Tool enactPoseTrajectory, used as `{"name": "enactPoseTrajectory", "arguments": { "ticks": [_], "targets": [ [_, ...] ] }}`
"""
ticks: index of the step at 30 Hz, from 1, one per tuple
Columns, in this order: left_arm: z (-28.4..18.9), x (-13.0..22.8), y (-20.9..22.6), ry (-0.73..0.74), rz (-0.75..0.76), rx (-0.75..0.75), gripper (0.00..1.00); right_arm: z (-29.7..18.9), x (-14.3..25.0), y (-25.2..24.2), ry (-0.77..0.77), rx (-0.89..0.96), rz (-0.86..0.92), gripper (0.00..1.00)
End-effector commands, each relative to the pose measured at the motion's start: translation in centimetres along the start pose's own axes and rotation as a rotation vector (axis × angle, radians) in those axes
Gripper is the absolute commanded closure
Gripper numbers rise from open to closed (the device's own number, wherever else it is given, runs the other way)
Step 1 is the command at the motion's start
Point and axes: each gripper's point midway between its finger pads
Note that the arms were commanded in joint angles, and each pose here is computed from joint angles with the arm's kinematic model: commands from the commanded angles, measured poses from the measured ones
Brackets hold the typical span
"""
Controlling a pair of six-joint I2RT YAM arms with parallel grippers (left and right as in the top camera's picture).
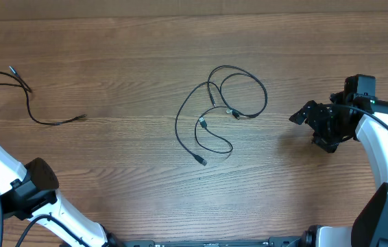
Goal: Untangle cables
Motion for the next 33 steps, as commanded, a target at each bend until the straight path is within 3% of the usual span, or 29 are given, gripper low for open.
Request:
{"name": "enactPoseTrajectory", "arguments": {
  "ticks": [1, 12, 15, 18, 24, 33],
  "targets": [
    [0.2, -0.4, -0.3, -0.023, -0.035, 0.001, 0.96, -0.6, -0.7, 0.4, -0.026, -0.011, -0.01, 0.13],
    [3.8, 0.8, -1.3, 0.008, -0.016, -0.023, 0.95, -0.5, -0.7, 0.5, -0.025, -0.011, -0.011, 0.13],
    [5.2, 2.2, -2.2, 0.068, 0.037, 0.0, 0.57, -0.5, -0.7, 0.5, -0.025, -0.011, -0.011, 0.13],
    [6.0, 3.8, -3.3, 0.142, 0.083, 0.055, 0.42, -0.6, -0.7, 0.4, -0.025, -0.011, -0.011, 0.13],
    [5.3, 7.0, -6.4, 0.291, 0.102, 0.215, 0.41, -0.5, -0.7, 0.5, -0.025, -0.011, -0.011, 0.13],
    [1.1, 12.9, -12.4, 0.345, 0.343, 0.385, 0.41, -0.5, -0.7, 0.5, -0.025, -0.011, -0.011, 0.13]
  ]
}}
Point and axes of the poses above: each gripper's point midway between its finger pads, its own z axis out along the fingers, its own y axis along the line the jaws close on, x = y × z, and after that the axes turned 2 degrees about -z, right-handed
